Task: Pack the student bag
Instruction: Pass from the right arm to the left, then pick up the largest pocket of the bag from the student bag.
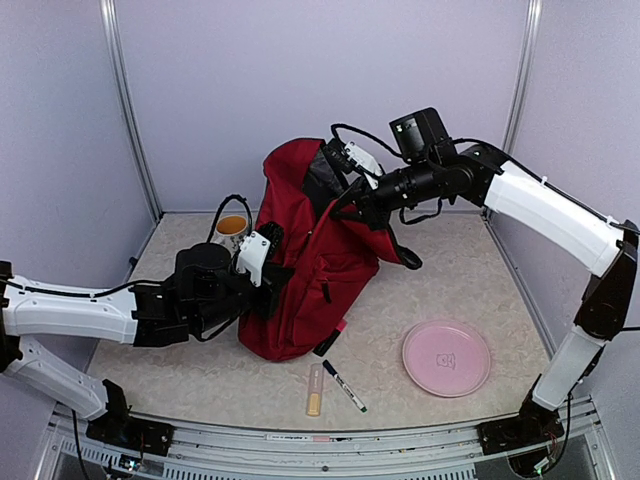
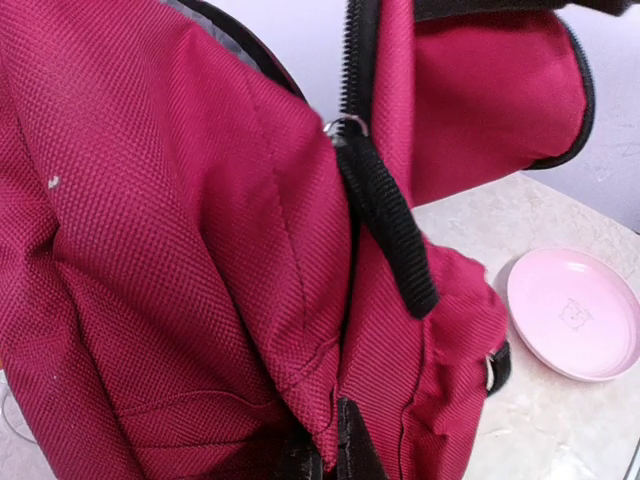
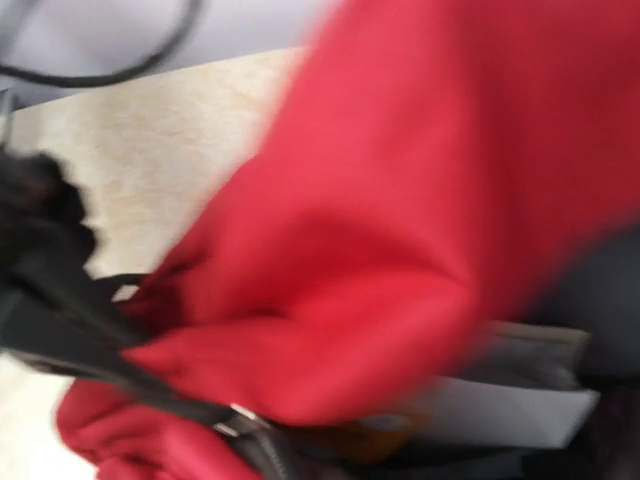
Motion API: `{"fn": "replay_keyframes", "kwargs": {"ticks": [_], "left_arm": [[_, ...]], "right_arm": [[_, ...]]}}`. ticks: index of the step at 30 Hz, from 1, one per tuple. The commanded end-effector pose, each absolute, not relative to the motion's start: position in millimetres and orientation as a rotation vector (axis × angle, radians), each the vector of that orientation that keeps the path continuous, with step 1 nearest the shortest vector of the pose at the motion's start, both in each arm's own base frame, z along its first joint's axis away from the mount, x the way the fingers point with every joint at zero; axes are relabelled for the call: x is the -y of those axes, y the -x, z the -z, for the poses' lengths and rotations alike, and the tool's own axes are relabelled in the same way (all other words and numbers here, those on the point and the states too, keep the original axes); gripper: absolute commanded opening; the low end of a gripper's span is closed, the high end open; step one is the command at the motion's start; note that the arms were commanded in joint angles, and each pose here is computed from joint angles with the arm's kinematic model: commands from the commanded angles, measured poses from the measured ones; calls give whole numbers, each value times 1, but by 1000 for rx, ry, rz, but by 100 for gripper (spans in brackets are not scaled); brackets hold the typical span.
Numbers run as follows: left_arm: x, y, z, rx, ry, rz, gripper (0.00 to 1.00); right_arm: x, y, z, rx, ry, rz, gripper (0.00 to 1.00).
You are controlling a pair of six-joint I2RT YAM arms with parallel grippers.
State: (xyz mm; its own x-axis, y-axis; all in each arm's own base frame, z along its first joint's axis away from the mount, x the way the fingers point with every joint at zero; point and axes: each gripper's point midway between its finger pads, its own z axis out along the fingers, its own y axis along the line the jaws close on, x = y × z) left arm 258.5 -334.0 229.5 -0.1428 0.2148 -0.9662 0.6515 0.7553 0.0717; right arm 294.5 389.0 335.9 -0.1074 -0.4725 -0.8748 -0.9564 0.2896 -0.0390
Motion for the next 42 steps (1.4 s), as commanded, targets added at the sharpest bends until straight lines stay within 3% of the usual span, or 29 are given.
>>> {"fn": "replay_keyframes", "kwargs": {"ticks": [1,5,7,13,17,20,23,27,32,42], "left_arm": [[340,-245,-240,-1672,-720,502,0],[338,-252,-246,-1698,-667,483,0],[343,-249,-249,-1705,-676,514,0],[344,-253,-262,-1727,-600,581,0],[345,-250,-266,-1716,-585,626,0],[345,-249,-266,-1715,-583,641,0],[346,-247,-266,-1711,-595,643,0],[347,-244,-268,-1703,-600,645,0],[349,-238,-270,-1691,-618,638,0],[354,-232,-268,-1675,-655,619,0]], "right_arm": [[-359,-366,-364,-1750,1061,-588,0],[-320,-424,-353,-1906,871,-450,55],[-312,-424,-369,-1904,838,-403,65],[-354,-312,-449,-1533,944,-309,65],[-398,-228,-416,-1523,1151,-737,50],[-411,-196,-368,-1590,1203,-992,35],[-412,-194,-331,-1651,1102,-1096,32],[-415,-221,-302,-1717,1007,-1019,35],[-414,-259,-277,-1786,929,-933,49],[-397,-288,-284,-1756,828,-849,32]]}}
